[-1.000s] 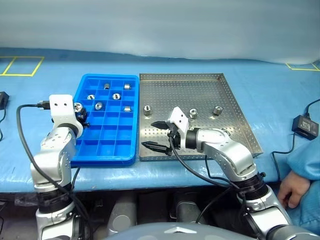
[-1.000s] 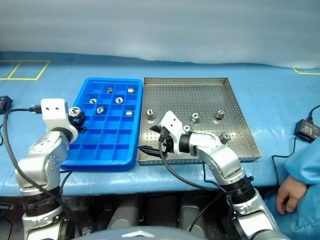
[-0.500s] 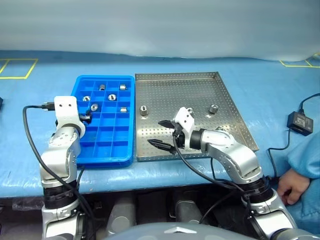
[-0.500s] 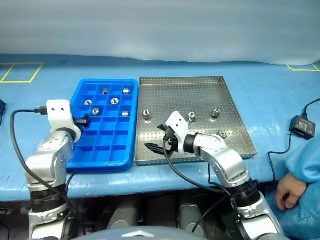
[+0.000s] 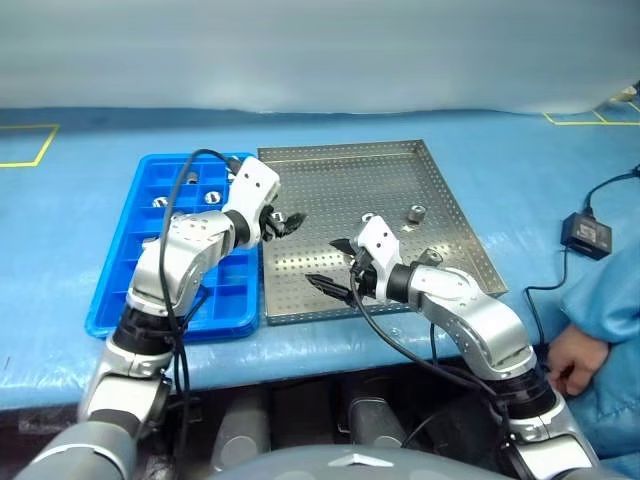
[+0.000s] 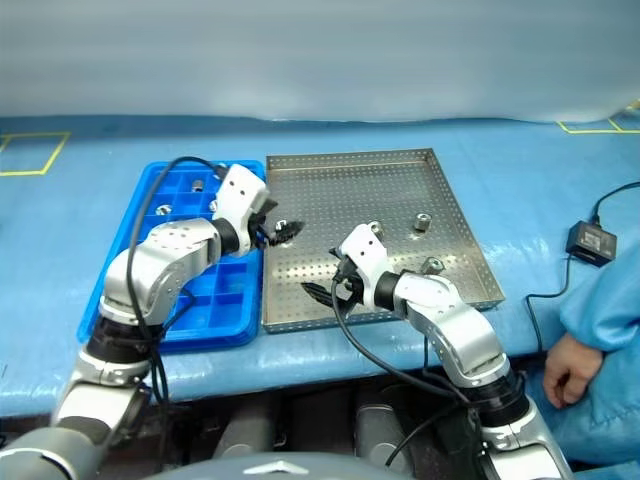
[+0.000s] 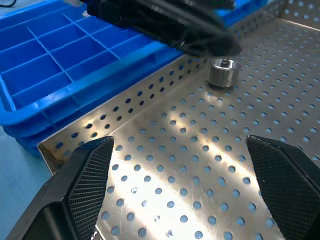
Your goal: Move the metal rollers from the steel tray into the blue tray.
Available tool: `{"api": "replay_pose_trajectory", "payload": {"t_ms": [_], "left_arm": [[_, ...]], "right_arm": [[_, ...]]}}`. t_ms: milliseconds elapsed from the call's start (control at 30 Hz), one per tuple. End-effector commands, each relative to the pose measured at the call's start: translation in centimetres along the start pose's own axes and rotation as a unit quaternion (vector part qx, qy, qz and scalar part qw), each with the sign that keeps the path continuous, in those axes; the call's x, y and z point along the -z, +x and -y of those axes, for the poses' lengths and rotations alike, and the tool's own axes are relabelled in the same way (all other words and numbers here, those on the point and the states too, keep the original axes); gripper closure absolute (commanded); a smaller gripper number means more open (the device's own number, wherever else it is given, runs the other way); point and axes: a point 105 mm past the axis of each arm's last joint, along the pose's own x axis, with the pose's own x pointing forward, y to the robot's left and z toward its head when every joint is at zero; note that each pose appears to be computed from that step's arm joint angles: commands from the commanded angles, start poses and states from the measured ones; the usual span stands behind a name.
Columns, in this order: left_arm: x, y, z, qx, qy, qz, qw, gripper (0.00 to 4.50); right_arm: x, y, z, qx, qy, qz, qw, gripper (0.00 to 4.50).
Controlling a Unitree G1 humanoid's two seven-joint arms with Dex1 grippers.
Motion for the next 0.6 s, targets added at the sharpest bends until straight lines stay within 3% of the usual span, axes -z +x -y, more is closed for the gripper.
{"api": "replay_pose_trajectory", "payload": {"t_ms": [33, 267, 600], "left_arm": [[-0.1, 0.5, -1.1, 0.025, 0.087, -0.048, 0.995, 0.79], [0.3, 1.5, -4.2, 0.019, 0.155, -0.114, 0.981, 0.79], [3.4, 2.1, -6.5, 0.013, 0.206, -0.210, 0.956, 0.79]], "right_arm": [[-1.5, -0.3, -0.4, 0.012, -0.011, 0.038, 0.999, 0.00], [-1.5, -0.2, -1.0, 0.027, -0.004, 0.054, 0.998, 0.00], [-1.8, 0.0, -1.3, 0.036, -0.005, 0.068, 0.997, 0.00]]}}
